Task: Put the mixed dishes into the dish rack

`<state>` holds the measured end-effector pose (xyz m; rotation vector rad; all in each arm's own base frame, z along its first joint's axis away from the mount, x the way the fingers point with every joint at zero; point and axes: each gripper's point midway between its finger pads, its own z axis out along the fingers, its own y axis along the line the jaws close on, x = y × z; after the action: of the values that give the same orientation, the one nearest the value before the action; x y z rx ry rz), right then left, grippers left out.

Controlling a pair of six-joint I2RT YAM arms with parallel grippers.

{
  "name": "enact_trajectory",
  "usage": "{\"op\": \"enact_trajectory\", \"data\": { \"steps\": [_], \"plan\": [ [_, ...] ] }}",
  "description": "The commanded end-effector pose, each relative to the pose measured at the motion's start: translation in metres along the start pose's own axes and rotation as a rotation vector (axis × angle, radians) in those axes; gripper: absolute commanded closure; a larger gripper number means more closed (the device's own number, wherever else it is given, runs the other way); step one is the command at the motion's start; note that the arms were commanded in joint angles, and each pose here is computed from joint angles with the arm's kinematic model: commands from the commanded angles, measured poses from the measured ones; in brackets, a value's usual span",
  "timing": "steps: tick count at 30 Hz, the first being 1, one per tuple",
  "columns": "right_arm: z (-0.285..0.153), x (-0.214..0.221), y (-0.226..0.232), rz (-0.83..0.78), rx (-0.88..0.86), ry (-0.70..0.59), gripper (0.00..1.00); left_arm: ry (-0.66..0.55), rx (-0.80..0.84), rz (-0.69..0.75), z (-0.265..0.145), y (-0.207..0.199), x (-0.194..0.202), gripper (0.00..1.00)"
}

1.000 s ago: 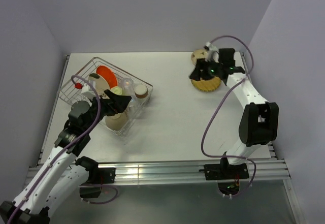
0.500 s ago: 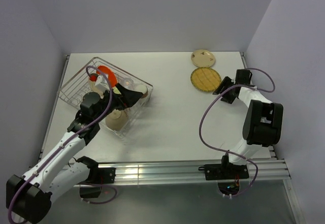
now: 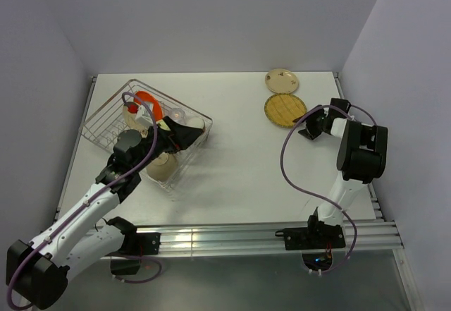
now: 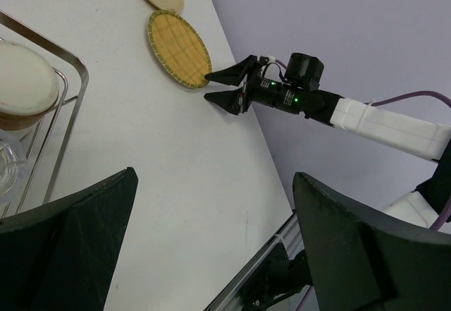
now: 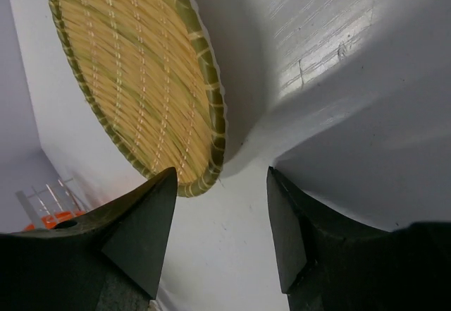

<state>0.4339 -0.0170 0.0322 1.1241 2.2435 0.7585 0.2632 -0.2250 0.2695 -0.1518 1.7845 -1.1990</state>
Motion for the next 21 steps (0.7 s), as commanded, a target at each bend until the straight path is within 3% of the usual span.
{"op": "enact_trajectory", "data": {
  "steps": [1,8,10,14,21],
  "plan": [
    [0.007,-0.016,0.017,0.039,-0.059,-0.046,0.39,-0.054,0.042,-0.003,-0.001,-0.016,-0.013,0.01],
    [0.025,-0.018,0.002,0.14,-0.022,-0.044,0.45,-0.058,0.047,-0.015,0.0,-0.018,-0.014,0.01],
    [0.03,-0.019,-0.004,0.168,-0.006,-0.058,0.51,-0.056,0.053,-0.016,0.001,-0.02,-0.013,0.01],
    [0.034,-0.018,-0.011,0.196,0.003,-0.063,0.74,-0.058,0.057,-0.023,0.001,-0.021,-0.012,0.01],
    [0.024,-0.019,0.0,0.171,-0.069,-0.063,1.0,-0.055,0.073,-0.033,0.004,-0.023,-0.01,0.01]
  ]
}}
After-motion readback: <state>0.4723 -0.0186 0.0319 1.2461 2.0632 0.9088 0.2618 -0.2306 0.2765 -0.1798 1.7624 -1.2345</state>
